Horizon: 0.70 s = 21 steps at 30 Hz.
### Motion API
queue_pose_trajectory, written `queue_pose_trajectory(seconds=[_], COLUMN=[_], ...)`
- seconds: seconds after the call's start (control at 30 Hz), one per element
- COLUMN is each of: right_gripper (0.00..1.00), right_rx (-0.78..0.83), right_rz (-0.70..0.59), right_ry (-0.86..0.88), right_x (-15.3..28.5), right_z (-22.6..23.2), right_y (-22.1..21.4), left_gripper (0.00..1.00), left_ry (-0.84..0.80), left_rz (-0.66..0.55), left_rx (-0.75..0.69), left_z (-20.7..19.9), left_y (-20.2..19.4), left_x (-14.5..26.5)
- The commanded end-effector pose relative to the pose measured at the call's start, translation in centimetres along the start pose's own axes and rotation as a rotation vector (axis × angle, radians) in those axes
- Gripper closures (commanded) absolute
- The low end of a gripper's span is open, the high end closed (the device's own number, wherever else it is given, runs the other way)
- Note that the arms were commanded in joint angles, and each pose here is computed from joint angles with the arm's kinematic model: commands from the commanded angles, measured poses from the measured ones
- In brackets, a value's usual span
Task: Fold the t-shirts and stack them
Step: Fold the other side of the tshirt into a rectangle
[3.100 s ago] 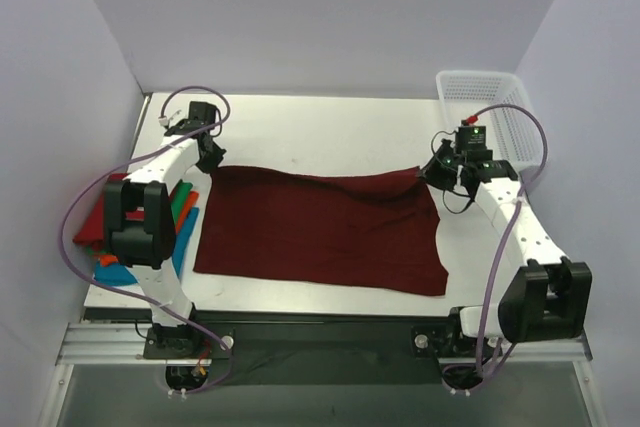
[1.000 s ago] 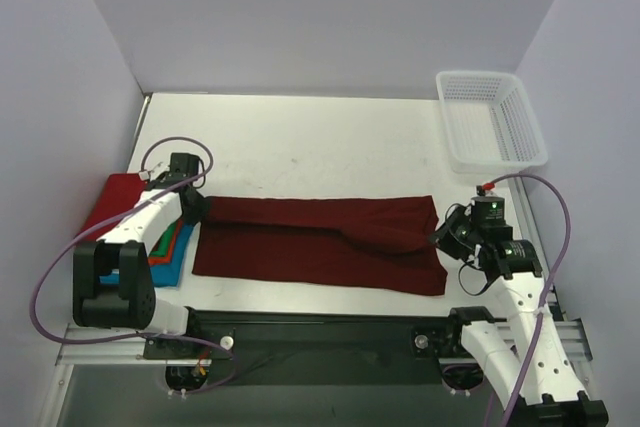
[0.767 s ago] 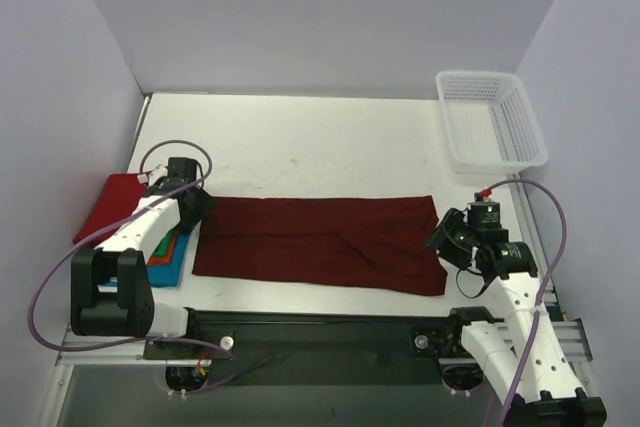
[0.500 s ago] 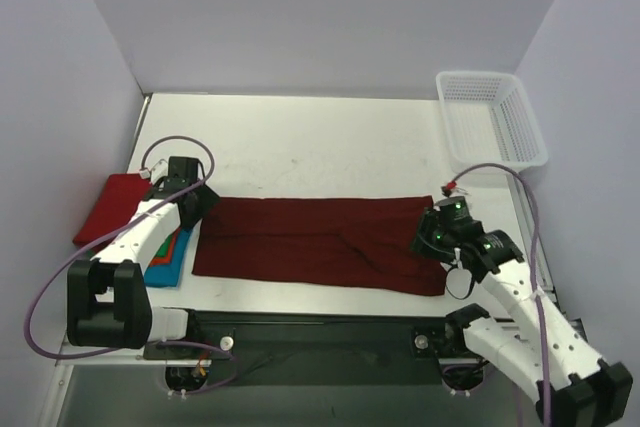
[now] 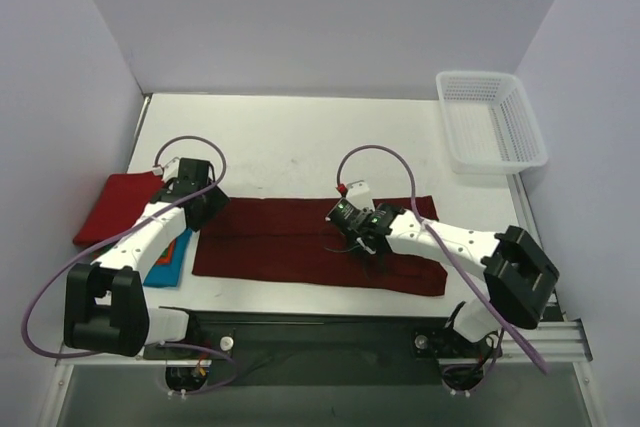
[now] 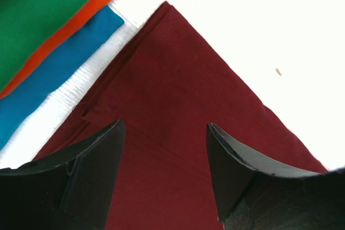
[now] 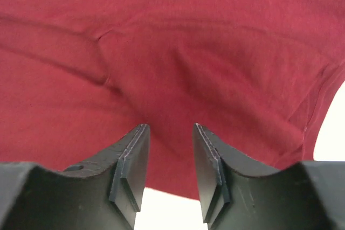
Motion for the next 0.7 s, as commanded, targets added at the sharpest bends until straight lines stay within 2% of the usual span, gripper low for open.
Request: queue_pose_trajectory(seconds=[0.0,0.27,0.67], right_gripper=[0.61,0.63,0.62], right_rx=[0.067,0.115,0.066], right_rz=[-0.038,0.017,0.021], right_ry=[-0.100,-0.086,-0.009], right_x=[-0.8,-2.5,-1.6], right_z=[-0.7,0.4,0.6], right_y=[1.4,0.6,-1.7], left_gripper=[0.28,0.29,0.30], left_ry=[-0.068,-0.102,-0.128], left_rz=[-0.034,-0.031,-0.005], left_rx=[-0.007,-0.029,-0.050], left_z=[-1.1,-1.2,-1.5], left_y=[0.6,0.1,-0.9], left_x=[0.9,1.4,1.1])
Point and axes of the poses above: each gripper's point midway between its finger pads, its own x axis back along the fingers, its own z axis along the line the jaws close on, y = z × x, the point moved 3 cm from there along x, back along the fingers, and after that the axes turned 3 degrees about x, right-handed, at the moved point
